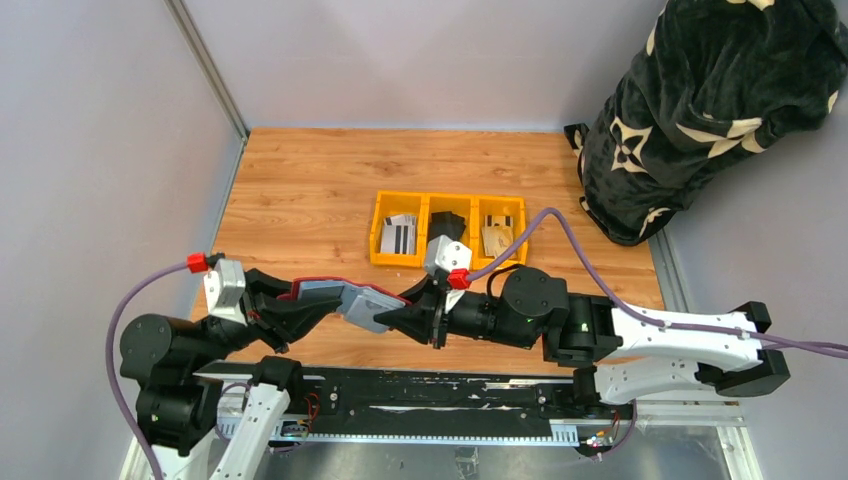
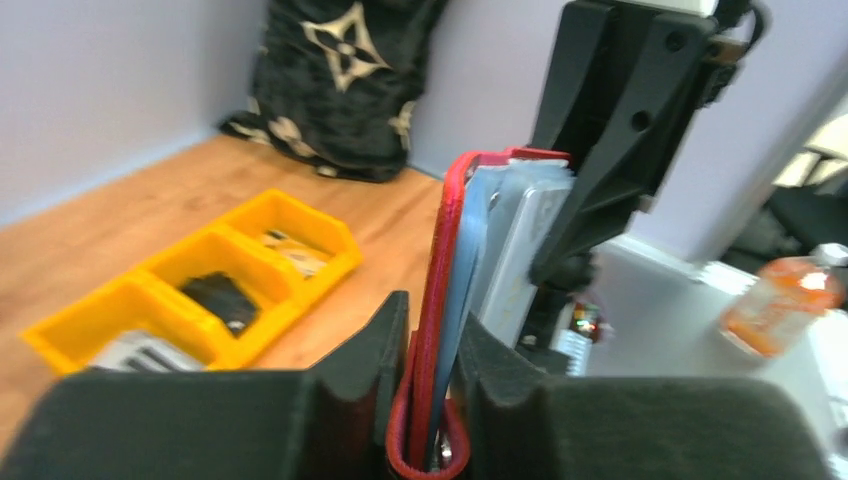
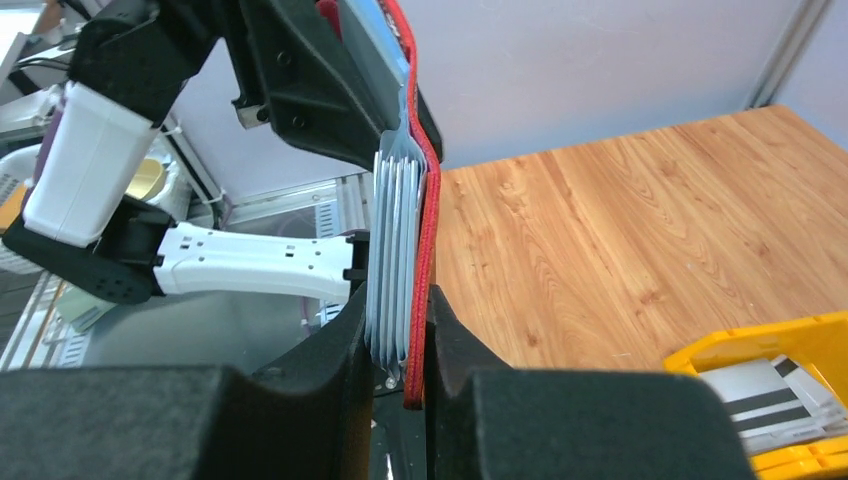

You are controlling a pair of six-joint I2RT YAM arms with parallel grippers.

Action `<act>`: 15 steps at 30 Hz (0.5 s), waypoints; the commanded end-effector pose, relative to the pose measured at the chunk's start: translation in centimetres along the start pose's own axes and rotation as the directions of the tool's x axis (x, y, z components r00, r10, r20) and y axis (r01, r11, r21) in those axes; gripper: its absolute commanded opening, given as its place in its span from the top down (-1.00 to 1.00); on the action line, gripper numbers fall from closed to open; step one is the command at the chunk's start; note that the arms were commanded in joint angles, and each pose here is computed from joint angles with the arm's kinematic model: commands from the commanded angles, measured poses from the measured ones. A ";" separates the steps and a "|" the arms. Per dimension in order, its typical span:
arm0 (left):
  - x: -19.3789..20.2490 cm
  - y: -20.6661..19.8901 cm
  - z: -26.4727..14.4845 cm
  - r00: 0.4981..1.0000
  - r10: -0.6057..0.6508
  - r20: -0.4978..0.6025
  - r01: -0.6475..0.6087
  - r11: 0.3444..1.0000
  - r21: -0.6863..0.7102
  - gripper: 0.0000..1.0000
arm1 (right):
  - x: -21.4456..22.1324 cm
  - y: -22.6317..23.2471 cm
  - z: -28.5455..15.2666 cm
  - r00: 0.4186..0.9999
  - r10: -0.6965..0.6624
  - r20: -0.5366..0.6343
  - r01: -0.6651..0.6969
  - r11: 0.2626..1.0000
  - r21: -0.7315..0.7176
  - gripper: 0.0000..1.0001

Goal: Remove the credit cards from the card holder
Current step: Remove the credit card from the card holder.

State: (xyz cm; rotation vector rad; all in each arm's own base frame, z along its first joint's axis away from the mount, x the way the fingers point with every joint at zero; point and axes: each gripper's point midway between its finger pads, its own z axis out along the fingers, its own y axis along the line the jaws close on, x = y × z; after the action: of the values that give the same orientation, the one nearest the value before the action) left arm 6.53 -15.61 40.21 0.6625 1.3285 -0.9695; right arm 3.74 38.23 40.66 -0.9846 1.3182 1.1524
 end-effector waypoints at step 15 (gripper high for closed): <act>0.2 -2.9 0.7 0.975 -0.179 -0.130 0.203 0.958 0.203 1.00 | -1.8 1.0 -1.3 0.999 0.017 0.042 -0.001 0.936 -0.352 -0.46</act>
State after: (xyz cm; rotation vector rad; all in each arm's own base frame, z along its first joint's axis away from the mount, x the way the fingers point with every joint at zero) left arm 4.69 -17.44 40.24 0.7312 1.4133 -1.2503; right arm 4.01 36.75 40.48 -1.0812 1.2069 1.4179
